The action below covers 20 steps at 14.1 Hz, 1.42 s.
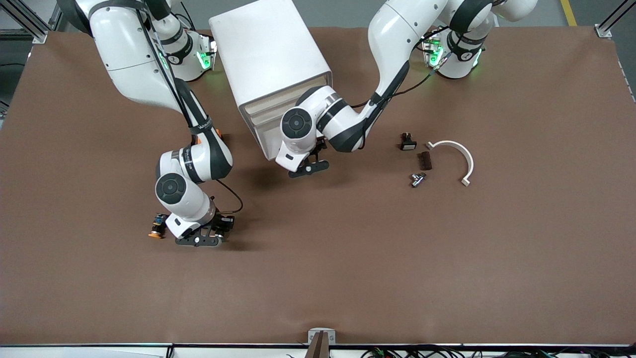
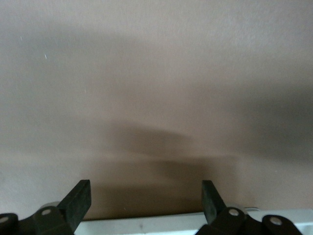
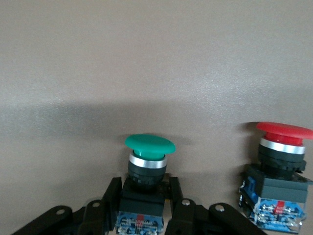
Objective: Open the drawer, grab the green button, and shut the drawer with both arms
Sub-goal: 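Place the green button on the table and open the right gripper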
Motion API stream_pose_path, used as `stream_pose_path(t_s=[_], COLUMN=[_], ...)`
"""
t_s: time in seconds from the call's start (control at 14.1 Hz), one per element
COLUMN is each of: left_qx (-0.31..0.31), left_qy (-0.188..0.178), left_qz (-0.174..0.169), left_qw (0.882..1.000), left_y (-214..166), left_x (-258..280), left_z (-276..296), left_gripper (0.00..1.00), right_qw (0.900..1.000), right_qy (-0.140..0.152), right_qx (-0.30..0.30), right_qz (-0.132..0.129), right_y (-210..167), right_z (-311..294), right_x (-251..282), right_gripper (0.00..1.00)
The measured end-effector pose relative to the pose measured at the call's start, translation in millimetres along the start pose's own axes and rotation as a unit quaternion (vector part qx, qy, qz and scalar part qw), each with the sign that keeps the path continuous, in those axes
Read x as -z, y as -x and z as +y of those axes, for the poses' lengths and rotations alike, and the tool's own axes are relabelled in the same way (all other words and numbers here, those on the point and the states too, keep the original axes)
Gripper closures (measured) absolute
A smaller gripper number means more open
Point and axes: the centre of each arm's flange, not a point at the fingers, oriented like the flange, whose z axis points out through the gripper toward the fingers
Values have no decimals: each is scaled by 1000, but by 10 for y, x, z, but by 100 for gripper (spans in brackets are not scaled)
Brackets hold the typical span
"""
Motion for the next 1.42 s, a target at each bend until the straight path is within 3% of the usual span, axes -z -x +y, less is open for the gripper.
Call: stream_pose_path(t_s=[0.28,0.36,0.71,1.0,1.42], left_qx=[13,18,45,66,70], left_qy=[5,7,17,32,32], left_qz=[-27,-38,-77,-121,-124], left_qw=[1000,999,996,990,989], left_y=[183,230,410,512,492], left_x=[-67,-90,-143,-166,-171], left_z=[53,63,116,149,139], left_gripper=[0,0,0,0,0], right_qw=[1000,1000,1000,999,994], right_qy=[1,1,1,18,23], right_qx=[3,5,6,17,0], right_qz=[1,2,8,-33,-103], right_y=[-13,-18,-161,-274,-158], right_z=[-9,-2,53,267,1147], right_x=[-13,-18,101,547,2137], right_gripper=[56,51,1,0,0])
